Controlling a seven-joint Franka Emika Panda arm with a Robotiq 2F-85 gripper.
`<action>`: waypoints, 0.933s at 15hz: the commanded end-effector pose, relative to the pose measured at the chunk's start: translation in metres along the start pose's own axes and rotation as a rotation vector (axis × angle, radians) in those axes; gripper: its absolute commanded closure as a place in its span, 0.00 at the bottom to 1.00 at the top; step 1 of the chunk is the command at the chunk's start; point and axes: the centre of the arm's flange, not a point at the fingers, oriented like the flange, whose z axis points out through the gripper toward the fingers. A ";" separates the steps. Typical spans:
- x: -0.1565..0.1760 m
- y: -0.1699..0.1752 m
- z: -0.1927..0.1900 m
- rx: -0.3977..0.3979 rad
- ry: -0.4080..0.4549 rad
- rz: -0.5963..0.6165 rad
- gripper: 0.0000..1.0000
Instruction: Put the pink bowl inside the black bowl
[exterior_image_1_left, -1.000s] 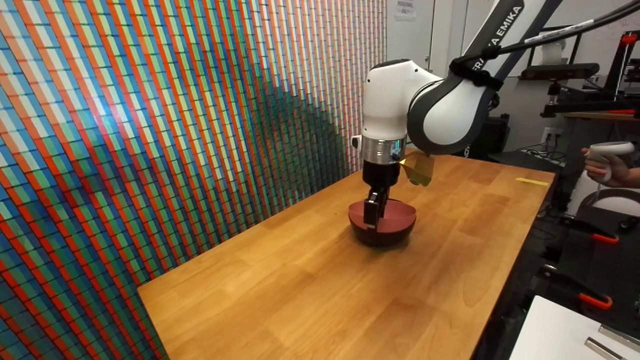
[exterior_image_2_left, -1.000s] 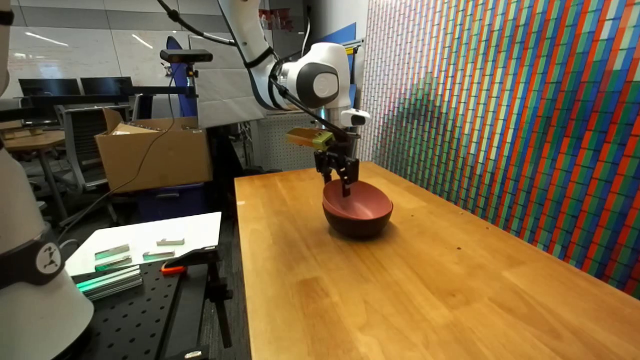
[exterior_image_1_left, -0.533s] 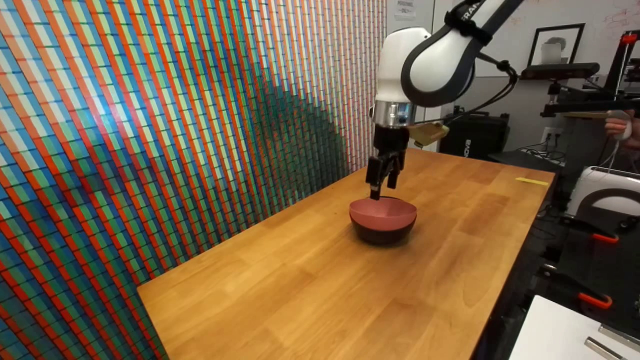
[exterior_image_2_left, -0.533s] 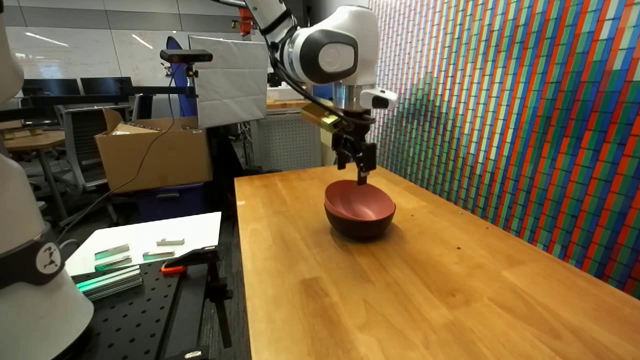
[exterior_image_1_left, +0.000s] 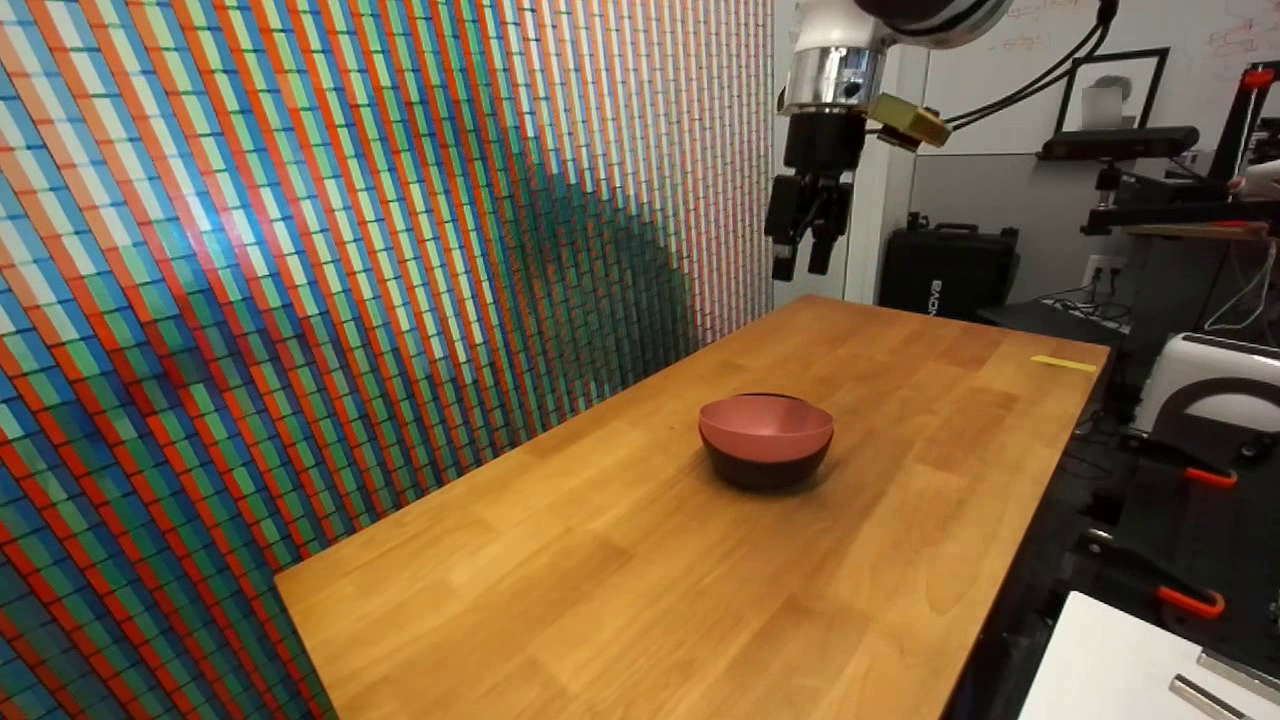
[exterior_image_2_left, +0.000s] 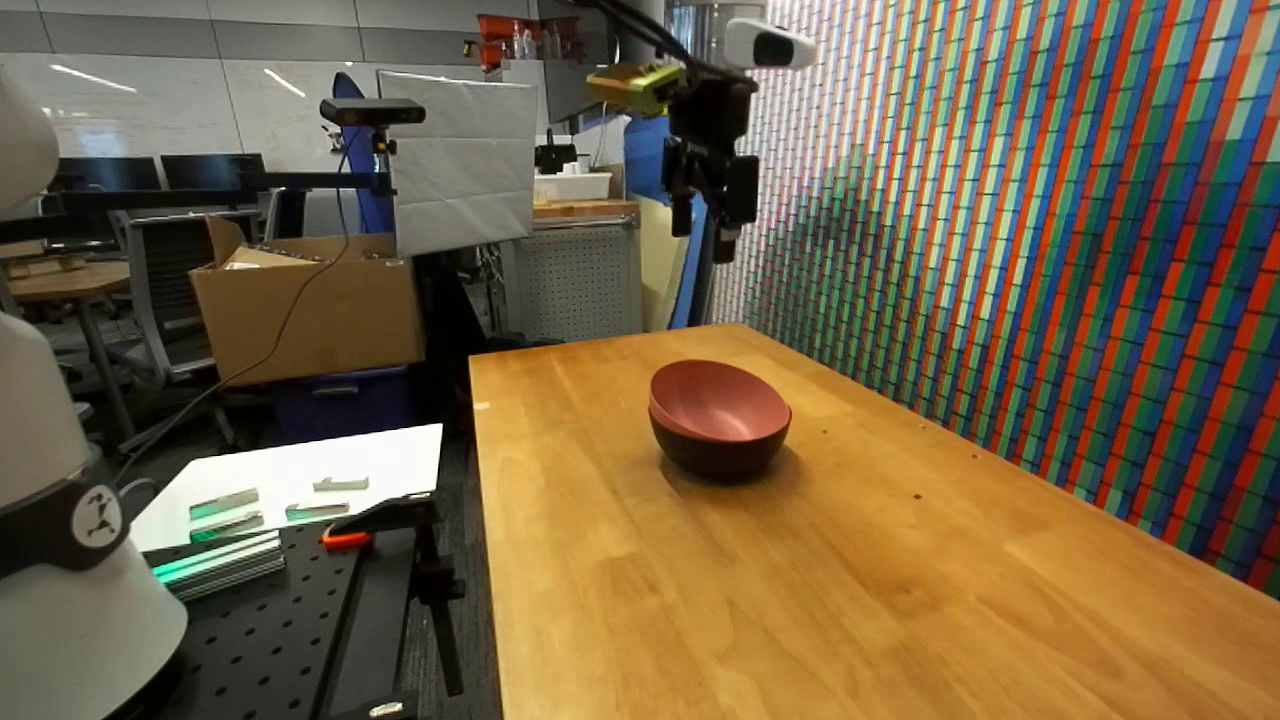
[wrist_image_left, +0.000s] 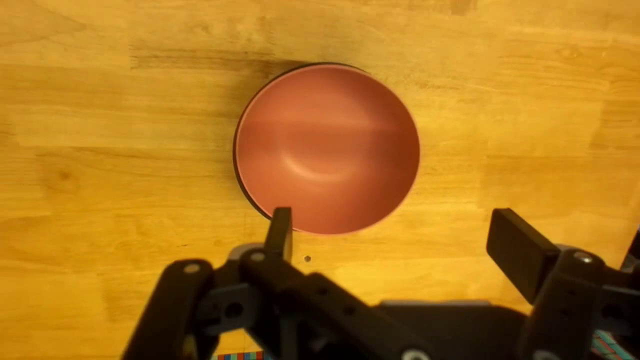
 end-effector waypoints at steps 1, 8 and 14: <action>-0.021 0.007 -0.046 -0.022 -0.042 0.001 0.00; -0.031 0.033 -0.084 -0.198 -0.031 -0.001 0.00; -0.028 0.035 -0.074 -0.183 -0.038 -0.009 0.00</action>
